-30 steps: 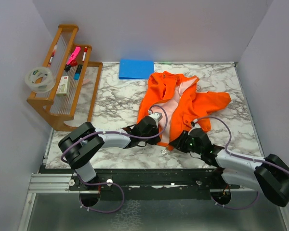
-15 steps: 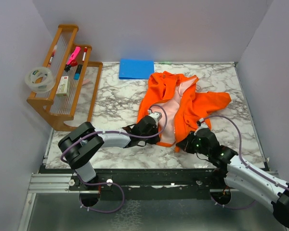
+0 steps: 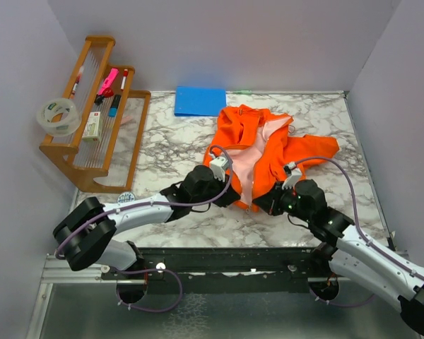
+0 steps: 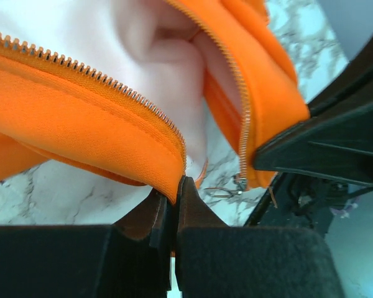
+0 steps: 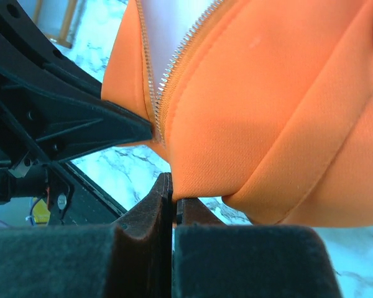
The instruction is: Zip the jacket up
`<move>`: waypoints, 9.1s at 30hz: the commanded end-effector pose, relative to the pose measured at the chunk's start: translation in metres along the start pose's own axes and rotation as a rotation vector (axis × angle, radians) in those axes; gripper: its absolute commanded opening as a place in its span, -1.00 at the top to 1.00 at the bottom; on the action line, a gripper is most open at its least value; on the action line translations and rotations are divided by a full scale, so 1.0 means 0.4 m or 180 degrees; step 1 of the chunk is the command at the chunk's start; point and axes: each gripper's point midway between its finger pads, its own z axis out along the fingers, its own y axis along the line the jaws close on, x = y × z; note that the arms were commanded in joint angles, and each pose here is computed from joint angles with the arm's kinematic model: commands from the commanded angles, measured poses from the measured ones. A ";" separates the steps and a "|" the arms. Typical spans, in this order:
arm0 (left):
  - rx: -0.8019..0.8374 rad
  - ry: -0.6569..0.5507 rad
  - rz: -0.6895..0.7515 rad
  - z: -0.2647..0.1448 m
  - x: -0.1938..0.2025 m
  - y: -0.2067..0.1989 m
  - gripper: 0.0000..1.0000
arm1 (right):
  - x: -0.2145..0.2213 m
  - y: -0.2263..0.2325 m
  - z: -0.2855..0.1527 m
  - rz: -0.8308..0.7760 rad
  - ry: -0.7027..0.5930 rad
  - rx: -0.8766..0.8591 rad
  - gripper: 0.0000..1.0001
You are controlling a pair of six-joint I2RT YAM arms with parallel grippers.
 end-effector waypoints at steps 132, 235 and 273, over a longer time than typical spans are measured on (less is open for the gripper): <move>0.2377 -0.1488 0.0370 -0.266 -0.158 -0.294 1.00 | -0.198 0.308 -0.179 -0.0416 -0.1304 -0.1993 1.00; 0.2210 -0.1843 0.0356 -0.295 -0.197 -0.279 1.00 | -0.174 0.314 -0.151 -0.0396 -0.1046 -0.2026 0.99; 0.2277 -0.1517 0.0319 -0.260 -0.149 -0.275 1.00 | -0.227 0.315 -0.161 -0.0193 -0.1352 -0.1977 0.99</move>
